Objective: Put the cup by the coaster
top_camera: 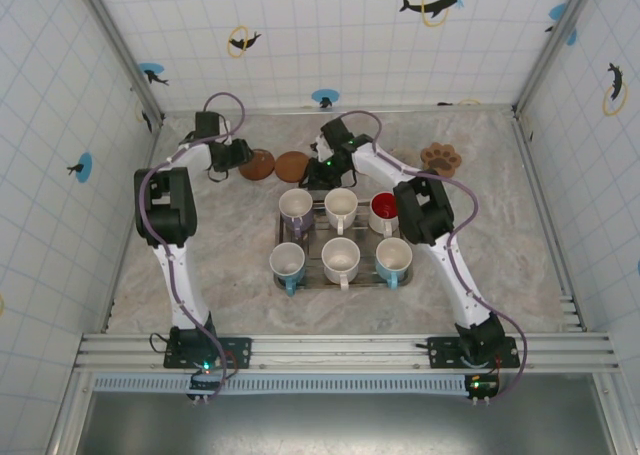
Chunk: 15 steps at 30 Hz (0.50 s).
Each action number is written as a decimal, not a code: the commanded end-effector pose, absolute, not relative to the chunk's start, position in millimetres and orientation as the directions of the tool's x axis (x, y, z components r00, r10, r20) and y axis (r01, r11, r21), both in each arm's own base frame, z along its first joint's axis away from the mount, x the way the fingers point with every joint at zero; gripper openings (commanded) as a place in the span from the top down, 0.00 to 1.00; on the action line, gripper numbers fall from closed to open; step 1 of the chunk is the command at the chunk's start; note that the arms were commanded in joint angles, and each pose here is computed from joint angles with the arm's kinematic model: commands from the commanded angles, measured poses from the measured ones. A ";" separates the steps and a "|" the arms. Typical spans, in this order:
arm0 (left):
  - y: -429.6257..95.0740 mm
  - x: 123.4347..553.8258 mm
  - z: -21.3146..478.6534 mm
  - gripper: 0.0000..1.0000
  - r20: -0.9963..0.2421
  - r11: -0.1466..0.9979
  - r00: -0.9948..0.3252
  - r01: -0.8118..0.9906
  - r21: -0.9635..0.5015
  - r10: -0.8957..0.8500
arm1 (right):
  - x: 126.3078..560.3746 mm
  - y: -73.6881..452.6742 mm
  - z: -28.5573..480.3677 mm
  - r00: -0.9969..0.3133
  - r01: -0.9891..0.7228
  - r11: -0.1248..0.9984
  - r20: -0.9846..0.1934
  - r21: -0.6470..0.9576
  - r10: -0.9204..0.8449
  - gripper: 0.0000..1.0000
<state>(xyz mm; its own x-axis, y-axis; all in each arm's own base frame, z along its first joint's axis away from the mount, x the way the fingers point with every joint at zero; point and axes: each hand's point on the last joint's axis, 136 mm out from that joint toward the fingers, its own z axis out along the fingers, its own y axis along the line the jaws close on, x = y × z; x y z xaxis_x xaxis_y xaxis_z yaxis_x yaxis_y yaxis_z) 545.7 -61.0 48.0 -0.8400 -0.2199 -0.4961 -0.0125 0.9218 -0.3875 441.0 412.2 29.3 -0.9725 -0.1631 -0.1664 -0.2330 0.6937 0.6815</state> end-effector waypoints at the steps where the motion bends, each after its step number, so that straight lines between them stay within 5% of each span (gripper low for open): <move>1: -63.4 543.8 68.6 0.38 -0.522 0.925 -0.827 0.006 -0.380 -0.209 | 446.1 429.0 31.0 -0.971 -0.240 0.654 -0.182 0.717 -0.157 0.64; 15: -64.1 536.8 80.8 0.38 -0.537 0.924 -0.819 0.019 -0.381 -0.204 | 456.6 439.2 22.5 -0.980 -0.199 0.629 -0.170 0.752 -0.106 0.63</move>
<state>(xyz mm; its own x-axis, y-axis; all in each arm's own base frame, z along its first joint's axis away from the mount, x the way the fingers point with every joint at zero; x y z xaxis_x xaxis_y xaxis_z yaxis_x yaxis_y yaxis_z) 541.2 -61.0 63.3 -0.8292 -0.2172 -0.5149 -0.0015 0.9222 -0.3866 451.7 430.9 28.8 -0.9778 -0.1210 -0.1713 -0.2088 0.6378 0.7414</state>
